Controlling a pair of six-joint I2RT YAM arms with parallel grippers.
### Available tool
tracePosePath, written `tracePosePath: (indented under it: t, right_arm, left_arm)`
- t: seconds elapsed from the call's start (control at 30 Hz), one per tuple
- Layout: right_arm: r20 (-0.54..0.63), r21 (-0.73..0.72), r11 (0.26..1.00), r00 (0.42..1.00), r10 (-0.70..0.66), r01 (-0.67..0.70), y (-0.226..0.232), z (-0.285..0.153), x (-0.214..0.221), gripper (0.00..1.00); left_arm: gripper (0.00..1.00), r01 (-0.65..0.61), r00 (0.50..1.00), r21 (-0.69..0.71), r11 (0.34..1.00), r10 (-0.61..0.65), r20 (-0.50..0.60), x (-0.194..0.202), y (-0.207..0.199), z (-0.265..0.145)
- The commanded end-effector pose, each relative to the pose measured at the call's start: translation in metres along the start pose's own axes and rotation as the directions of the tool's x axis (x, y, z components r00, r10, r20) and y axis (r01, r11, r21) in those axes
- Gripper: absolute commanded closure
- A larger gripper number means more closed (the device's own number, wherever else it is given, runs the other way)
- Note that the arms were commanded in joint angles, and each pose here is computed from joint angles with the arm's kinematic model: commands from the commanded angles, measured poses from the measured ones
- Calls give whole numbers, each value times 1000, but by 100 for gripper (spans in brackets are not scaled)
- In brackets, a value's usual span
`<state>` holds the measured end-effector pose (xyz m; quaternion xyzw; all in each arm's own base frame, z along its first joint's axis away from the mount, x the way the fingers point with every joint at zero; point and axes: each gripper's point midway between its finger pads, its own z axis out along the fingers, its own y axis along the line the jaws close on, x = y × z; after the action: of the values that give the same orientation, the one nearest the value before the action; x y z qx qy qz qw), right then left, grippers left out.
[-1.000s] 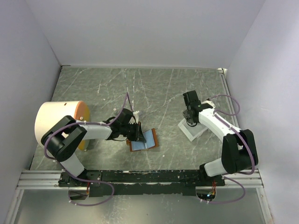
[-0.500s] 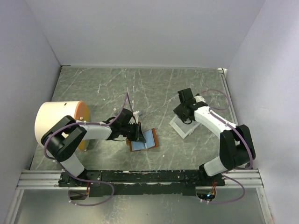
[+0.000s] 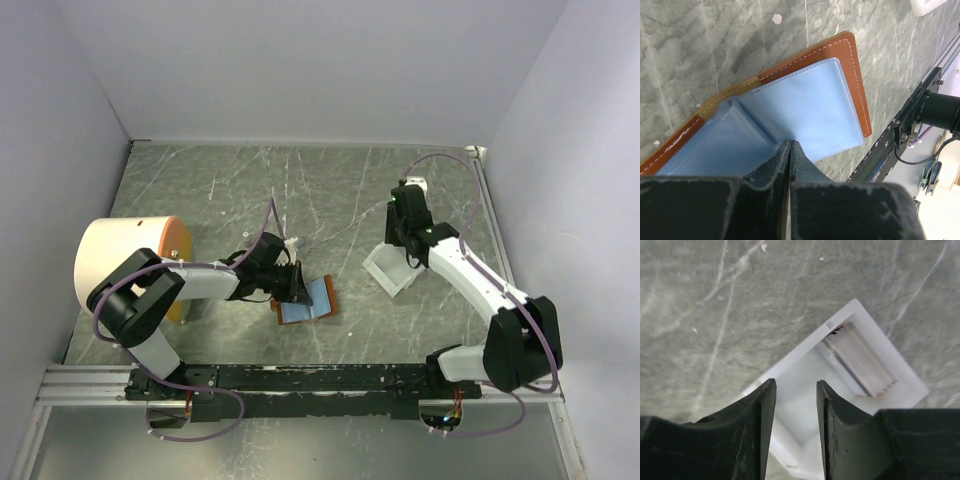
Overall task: Put the credit cards into the card holder
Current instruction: Pick up the credit card from the storage box.
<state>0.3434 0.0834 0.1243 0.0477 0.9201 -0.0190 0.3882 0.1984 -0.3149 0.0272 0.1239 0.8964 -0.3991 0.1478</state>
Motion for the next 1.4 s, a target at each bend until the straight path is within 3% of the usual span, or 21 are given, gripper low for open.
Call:
tracePosePath:
  t: [0.0,0.1,0.23,0.47,0.67,0.83,1.37]
  right_arm:
    - [50,-3,930,929,-367,368,-18,3,10,62]
    - [-23,70,894,897,-441,442,-37,11,22,62]
    - [-46,-26,855,854,-519,518,-27,26,35,60]
    - [-81,95,785,791,-607,612,-45,44,27,55]
    - [-45,129,756,766,-641,641,-46,49,18,55]
    - [-95,138,717,730,-677,683,-54,57,28,55]
    - [-141,210,660,691,-709,721,-69,57,30,59]
  left_arm:
    - [88,-24,999,29,999,23,27,-8,-7,-4]
    - [88,-33,999,48,998,32,22,-8,-11,-4]
    - [87,-29,999,40,999,28,32,-8,-9,-5]
    - [87,-7,999,54,999,6,33,-2,-7,-4]
    - [88,-9,1000,44,999,8,25,-1,-5,-2]
    - [88,-13,1000,44,999,12,27,-1,-6,-3]
    - [88,-19,999,52,998,17,35,0,-8,-7]
